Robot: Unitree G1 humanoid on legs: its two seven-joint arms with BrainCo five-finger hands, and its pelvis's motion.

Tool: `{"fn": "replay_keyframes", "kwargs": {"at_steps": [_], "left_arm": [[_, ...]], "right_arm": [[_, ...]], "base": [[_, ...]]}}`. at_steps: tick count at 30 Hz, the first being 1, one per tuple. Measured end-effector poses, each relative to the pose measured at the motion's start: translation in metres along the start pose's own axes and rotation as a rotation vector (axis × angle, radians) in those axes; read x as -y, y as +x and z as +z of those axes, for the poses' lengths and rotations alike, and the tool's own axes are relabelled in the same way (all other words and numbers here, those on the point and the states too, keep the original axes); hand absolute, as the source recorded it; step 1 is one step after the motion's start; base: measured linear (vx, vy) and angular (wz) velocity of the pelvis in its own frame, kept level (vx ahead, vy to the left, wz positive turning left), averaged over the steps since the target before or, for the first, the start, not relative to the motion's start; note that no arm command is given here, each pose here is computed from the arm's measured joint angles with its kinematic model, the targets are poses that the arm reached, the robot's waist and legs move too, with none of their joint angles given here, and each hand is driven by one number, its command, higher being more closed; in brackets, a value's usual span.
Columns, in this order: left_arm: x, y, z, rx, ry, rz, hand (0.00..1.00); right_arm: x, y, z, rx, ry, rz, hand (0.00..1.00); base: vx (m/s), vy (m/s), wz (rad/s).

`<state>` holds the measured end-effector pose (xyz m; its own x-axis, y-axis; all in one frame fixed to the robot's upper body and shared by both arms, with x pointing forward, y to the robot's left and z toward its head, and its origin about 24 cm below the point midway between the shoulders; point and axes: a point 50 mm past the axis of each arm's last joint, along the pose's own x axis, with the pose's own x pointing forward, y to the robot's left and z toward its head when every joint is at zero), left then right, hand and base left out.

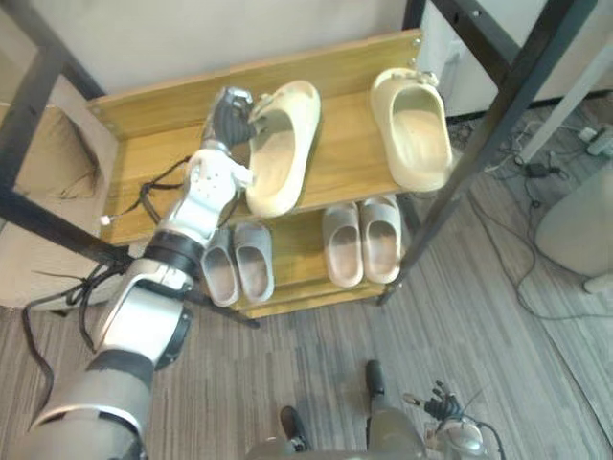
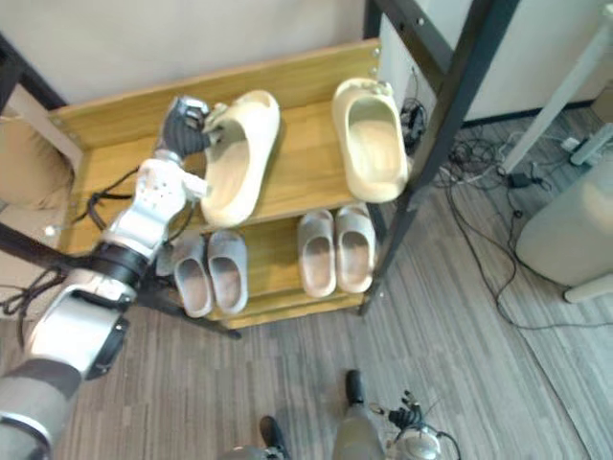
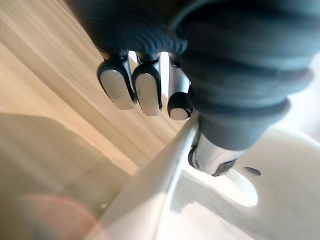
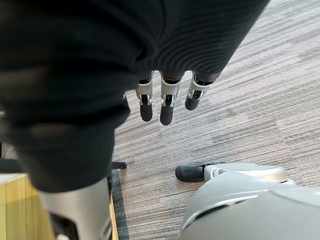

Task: Organize the slippers on the shoe rack

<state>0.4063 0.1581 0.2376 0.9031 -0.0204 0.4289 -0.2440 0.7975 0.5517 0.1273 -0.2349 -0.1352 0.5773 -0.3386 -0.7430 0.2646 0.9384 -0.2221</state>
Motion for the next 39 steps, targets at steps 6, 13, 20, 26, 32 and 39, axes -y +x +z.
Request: {"fn": "replay_keyframes", "kwargs": {"at_steps": [6,13,20,26,32,39], "left_arm": [[0.001,0.007,0.015,0.033,-0.009,0.003,1.0],[-0.002,0.012,0.019,0.034,-0.001,0.008,1.0],[-0.001,0.012,0.013,0.008,0.016,0.001,0.0],[-0.001,0.012,0.005,-0.033,0.028,0.0,0.0],[-0.001,0.012,0.007,-0.029,0.021,0.003,0.0],[0.002,0.013,0.009,-0.033,-0.01,0.009,0.0]], "right_arm": [[-0.001,0.0,0.004,0.016,0.017,-0.004,0.0],[-0.001,0.0,0.005,0.018,0.025,-0.006,0.0],[0.0,0.0,0.005,0.018,0.025,-0.013,0.0],[0.0,0.0,0.005,0.018,0.026,-0.014,0.0],[0.0,0.0,0.004,0.014,0.048,-0.022,0.0],[0.0,0.0,0.004,0.015,0.047,-0.022,0.0]], "base": [[-0.02,-0.006,0.0],[-0.01,-0.001,-0.02],[0.0,0.0,0.0],[0.0,0.0,0.0],[0.0,0.0,0.0],[0.0,0.0,0.0]]}}
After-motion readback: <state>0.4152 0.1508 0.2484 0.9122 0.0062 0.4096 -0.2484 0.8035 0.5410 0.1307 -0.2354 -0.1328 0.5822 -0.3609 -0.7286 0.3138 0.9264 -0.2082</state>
